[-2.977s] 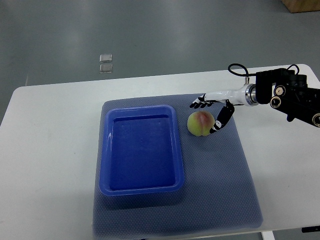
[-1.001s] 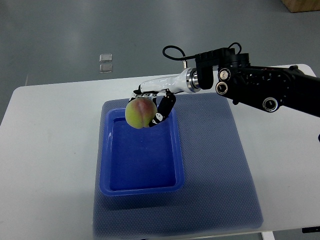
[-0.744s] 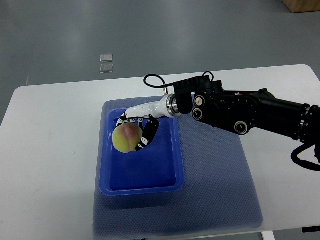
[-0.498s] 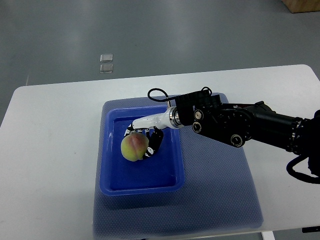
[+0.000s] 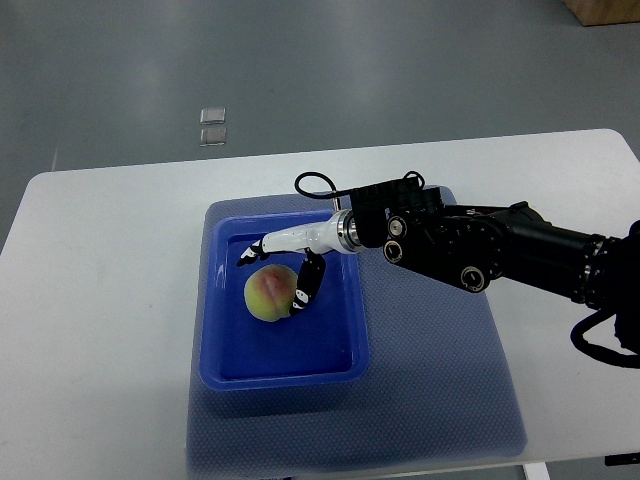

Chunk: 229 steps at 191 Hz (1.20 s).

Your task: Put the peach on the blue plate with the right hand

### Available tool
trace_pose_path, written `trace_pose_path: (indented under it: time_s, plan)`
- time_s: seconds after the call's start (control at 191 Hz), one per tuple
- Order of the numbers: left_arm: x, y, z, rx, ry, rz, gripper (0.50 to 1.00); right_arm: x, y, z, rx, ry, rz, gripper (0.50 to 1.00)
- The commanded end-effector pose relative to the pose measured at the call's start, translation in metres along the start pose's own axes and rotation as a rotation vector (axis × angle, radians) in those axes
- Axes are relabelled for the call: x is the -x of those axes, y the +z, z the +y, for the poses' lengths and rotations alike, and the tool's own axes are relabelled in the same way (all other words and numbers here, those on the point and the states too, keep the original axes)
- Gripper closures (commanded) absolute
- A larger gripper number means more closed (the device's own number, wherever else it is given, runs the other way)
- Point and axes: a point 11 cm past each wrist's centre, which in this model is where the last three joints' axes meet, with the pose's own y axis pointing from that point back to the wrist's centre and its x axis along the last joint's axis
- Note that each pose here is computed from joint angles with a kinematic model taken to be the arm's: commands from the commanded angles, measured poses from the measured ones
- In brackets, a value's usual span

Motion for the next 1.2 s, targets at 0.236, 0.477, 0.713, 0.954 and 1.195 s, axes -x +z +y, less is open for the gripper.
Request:
trace_pose_path:
  time_s: [0.236, 0.477, 0.713, 0.954, 1.195]
  plan:
    - [0.000, 0.000, 0.000, 0.000, 0.000, -0.002, 0.500, -0.088, 0.009, 0.067, -0.101, 0.220, -0.216, 0.568]
    - [0.003, 0.001, 0.000, 0.001, -0.007, -0.004, 0.500, -0.108, 0.064, 0.125, -0.325, 0.495, -0.746, 0.568]
    - [0.007, 0.001, 0.000, -0.001, -0.021, -0.005, 0.500, -0.066, 0.125, 0.138, -0.448, 0.747, -1.210, 0.568]
    - [0.010, 0.001, 0.000, 0.000, -0.027, -0.004, 0.500, -0.041, 0.155, 0.146, -0.745, 1.011, -1.569, 0.568]
    - [0.010, 0.001, 0.000, -0.001, -0.027, -0.005, 0.500, -0.028, 0.174, 0.151, -0.833, 1.155, -1.694, 0.568]
